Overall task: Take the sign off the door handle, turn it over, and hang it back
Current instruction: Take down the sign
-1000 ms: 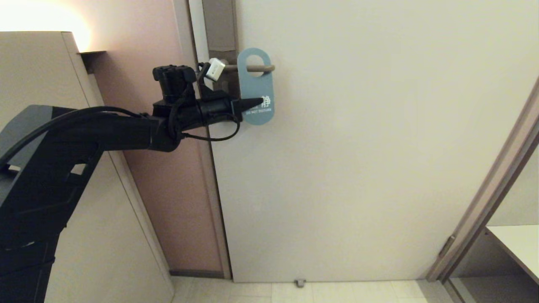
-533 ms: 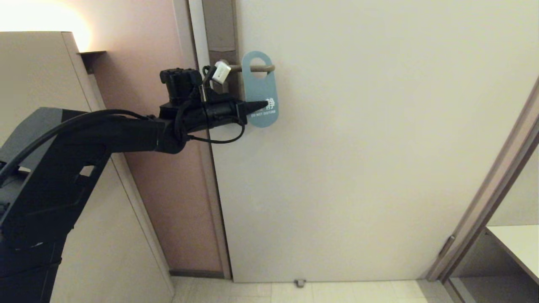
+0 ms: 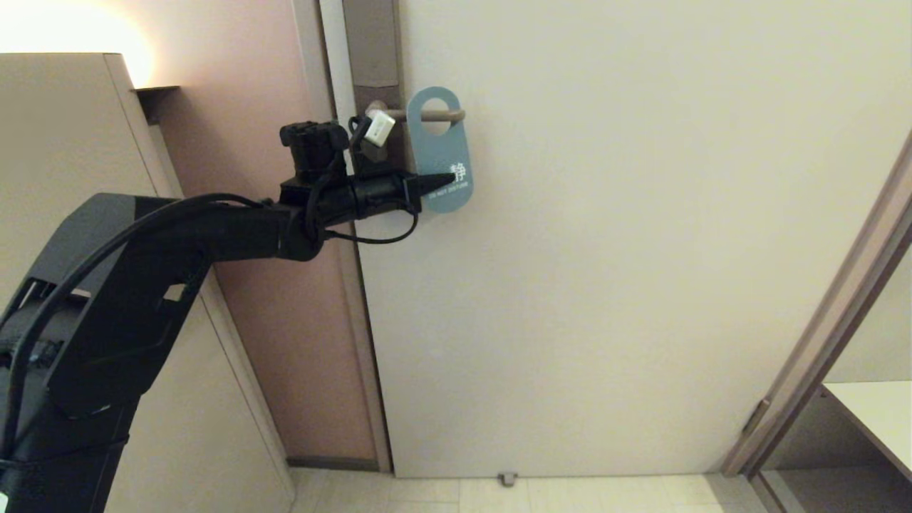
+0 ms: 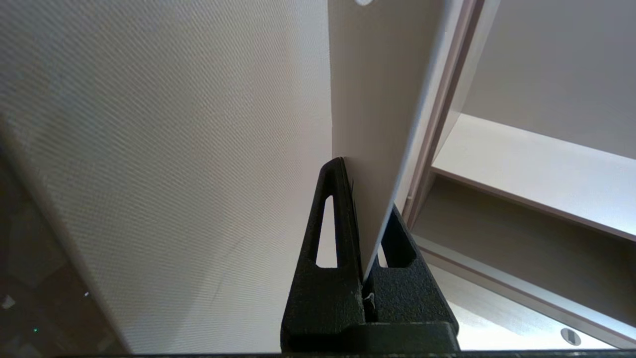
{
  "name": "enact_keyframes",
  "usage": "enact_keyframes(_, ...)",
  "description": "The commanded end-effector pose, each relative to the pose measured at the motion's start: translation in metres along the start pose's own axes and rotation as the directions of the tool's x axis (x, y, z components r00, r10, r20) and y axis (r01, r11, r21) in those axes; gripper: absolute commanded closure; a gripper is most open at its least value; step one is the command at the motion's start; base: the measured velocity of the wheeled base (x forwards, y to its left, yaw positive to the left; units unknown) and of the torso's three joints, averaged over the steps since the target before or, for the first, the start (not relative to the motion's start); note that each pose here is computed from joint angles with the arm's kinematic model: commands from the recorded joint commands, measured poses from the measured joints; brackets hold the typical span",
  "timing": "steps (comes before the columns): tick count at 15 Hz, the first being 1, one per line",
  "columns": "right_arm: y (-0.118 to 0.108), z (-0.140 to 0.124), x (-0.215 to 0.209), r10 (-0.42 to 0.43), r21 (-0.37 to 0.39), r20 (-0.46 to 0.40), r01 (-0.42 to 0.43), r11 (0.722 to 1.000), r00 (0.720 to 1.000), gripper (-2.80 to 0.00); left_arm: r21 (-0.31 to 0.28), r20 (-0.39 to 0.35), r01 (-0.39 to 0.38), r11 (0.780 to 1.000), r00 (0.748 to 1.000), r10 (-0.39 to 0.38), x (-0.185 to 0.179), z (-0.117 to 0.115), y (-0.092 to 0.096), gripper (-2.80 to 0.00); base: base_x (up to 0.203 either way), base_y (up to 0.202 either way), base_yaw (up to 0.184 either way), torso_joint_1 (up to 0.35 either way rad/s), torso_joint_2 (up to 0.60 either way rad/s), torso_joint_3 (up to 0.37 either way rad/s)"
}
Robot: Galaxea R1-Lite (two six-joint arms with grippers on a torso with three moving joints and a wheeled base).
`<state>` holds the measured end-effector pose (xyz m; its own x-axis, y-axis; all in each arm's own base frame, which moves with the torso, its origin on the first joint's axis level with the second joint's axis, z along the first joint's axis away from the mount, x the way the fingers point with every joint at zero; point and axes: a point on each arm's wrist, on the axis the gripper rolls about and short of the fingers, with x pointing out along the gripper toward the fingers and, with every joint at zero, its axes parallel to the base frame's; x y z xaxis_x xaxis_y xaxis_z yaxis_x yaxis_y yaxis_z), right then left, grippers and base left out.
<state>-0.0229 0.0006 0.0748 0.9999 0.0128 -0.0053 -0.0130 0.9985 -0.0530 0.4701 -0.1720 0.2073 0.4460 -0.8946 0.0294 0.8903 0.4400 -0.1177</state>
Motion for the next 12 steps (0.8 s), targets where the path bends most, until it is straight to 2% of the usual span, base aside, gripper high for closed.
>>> enact_keyframes(1,0.000,0.000,0.000,0.000,-0.001,-0.001,0.000,1.000,1.000,0.00,-0.002,-0.002,0.004,1.000,1.000,-0.004,0.001,-0.002,0.001,0.00,0.000,0.000,0.000,0.000,0.00,0.000)
enact_keyframes(12,0.000,0.000,0.000,0.000,-0.001,-0.001,0.000,1.000,1.000,0.00,0.018,0.014,0.034,0.999,0.999,-0.034,0.006,0.009,-0.014,0.00,0.000,0.000,0.000,0.000,0.00,0.000)
